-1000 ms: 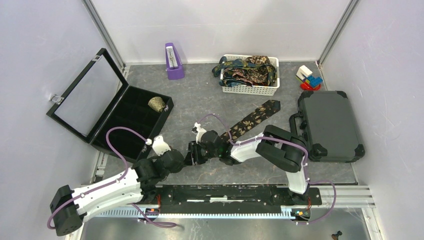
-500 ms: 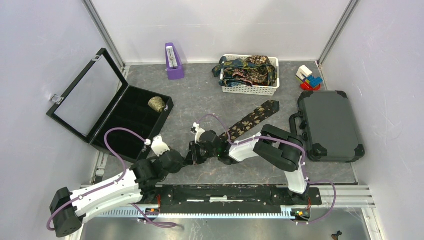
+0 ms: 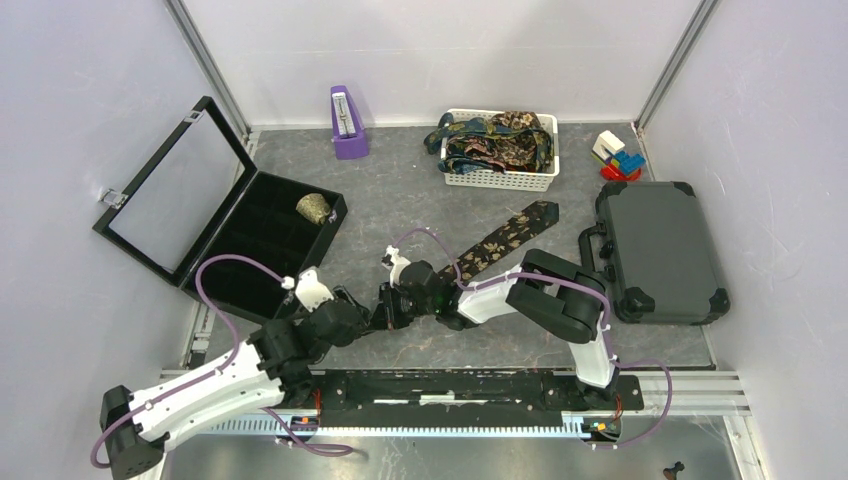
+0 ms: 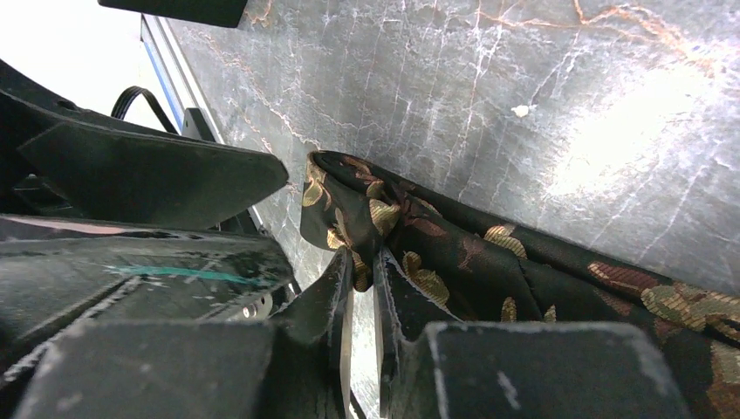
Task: Roll the ties
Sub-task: Roll the tie at the center of the board.
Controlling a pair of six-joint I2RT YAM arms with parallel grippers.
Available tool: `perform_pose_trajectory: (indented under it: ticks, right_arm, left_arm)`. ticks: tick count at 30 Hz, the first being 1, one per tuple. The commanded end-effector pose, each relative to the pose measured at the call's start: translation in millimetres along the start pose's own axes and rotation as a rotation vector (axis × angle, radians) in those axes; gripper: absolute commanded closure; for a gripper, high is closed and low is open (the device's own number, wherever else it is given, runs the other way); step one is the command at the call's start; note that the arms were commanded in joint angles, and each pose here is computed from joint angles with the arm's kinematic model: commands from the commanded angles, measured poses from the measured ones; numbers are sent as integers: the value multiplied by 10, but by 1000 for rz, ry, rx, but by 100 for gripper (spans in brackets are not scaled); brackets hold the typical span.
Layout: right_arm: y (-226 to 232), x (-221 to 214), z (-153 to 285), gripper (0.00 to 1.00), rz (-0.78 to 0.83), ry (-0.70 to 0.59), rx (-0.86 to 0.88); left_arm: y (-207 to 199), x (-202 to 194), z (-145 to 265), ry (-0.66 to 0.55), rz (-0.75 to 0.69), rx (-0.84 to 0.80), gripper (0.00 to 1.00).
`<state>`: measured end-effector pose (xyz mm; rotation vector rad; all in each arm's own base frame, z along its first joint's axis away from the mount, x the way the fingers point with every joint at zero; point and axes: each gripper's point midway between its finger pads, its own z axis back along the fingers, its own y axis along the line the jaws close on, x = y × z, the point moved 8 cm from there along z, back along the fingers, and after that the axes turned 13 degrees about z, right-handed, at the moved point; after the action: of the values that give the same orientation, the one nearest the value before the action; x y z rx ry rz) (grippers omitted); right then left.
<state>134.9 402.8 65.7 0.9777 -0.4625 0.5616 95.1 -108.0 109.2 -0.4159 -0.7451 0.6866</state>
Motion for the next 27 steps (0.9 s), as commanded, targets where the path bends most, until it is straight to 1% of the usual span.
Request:
perform_pose_trajectory:
  ticks: [1, 5, 10, 12, 16, 22, 27]
  right_arm:
    - [-61, 7, -46, 85, 10, 0, -16]
    - [-117, -15, -44, 86, 3, 8, -22]
    - [-188, -38, -23, 87, -11, 12, -24]
    - [-216, -40, -16, 87, -12, 12, -27]
    - [-270, -82, -2, 88, -22, 22, -34]
    - [-333, -136, -3, 90, -36, 32, -33]
    - [-351, -136, -1, 90, -41, 31, -29]
  left_arm:
    - [19, 145, 118, -55, -10, 14, 33]
    - [115, 156, 161, -49, 20, 23, 35]
    - [208, 77, 119, -14, 71, -15, 41]
    - [236, 53, 93, -11, 92, -31, 42]
    - [259, 8, 38, -5, 113, -59, 44]
    - [276, -19, -14, -13, 121, -43, 45]
    - [240, -32, -32, -12, 140, -30, 48]
